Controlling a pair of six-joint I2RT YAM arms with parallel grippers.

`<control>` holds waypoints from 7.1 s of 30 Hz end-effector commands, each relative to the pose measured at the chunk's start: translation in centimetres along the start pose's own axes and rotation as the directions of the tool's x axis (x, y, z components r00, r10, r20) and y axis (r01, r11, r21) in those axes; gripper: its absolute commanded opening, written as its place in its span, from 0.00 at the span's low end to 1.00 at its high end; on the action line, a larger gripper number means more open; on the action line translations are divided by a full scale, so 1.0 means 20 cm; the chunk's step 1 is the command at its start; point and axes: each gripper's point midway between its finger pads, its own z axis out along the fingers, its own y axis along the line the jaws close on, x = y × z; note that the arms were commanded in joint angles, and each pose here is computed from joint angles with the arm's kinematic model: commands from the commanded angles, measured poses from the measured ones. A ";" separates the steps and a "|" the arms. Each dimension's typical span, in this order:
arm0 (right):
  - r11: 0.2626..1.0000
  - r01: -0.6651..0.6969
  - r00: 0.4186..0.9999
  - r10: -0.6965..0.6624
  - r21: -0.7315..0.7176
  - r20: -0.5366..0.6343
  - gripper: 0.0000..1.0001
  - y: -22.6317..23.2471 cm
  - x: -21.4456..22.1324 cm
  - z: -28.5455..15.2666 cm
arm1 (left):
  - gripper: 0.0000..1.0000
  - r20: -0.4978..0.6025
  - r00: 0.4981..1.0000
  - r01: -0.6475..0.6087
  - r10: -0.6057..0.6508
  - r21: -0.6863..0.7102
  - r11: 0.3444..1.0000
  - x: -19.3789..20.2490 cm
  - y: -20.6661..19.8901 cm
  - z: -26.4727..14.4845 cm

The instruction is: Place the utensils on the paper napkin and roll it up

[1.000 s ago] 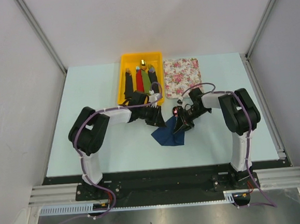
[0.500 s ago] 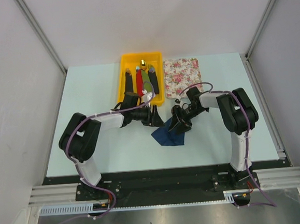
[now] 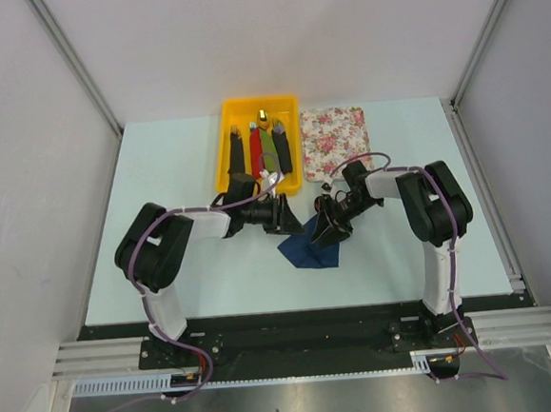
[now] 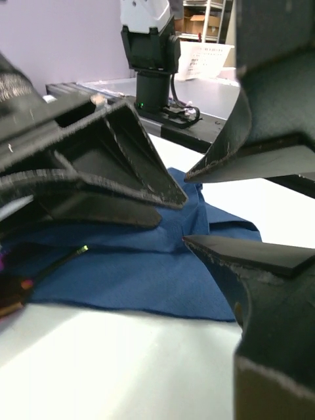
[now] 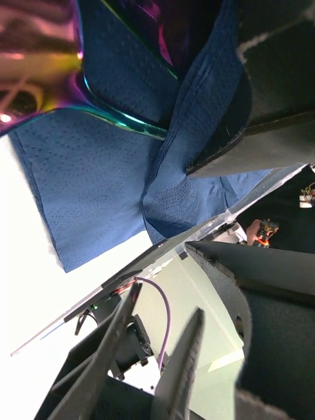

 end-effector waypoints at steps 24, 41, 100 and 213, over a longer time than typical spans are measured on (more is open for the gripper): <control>0.999 0.039 0.999 -0.040 0.033 0.021 0.24 -0.02 -0.04 0.01 | 0.57 -0.163 0.981 0.085 -0.101 -0.101 0.991 0.13 0.05 0.11; 0.998 0.047 0.998 -0.048 0.036 0.039 0.23 0.00 -0.06 0.01 | 0.50 -0.177 0.980 0.082 -0.094 -0.074 0.994 0.10 0.02 0.16; 0.961 0.169 0.969 -0.202 0.219 0.139 0.23 0.06 -0.18 -0.20 | 0.00 -0.214 0.975 -0.099 0.057 -0.190 0.977 0.19 0.09 0.13; 0.870 0.148 0.963 -0.234 0.471 0.131 0.03 -0.28 -0.21 -0.05 | 0.13 -0.126 0.986 -0.119 0.105 -0.112 0.987 0.18 -0.04 0.34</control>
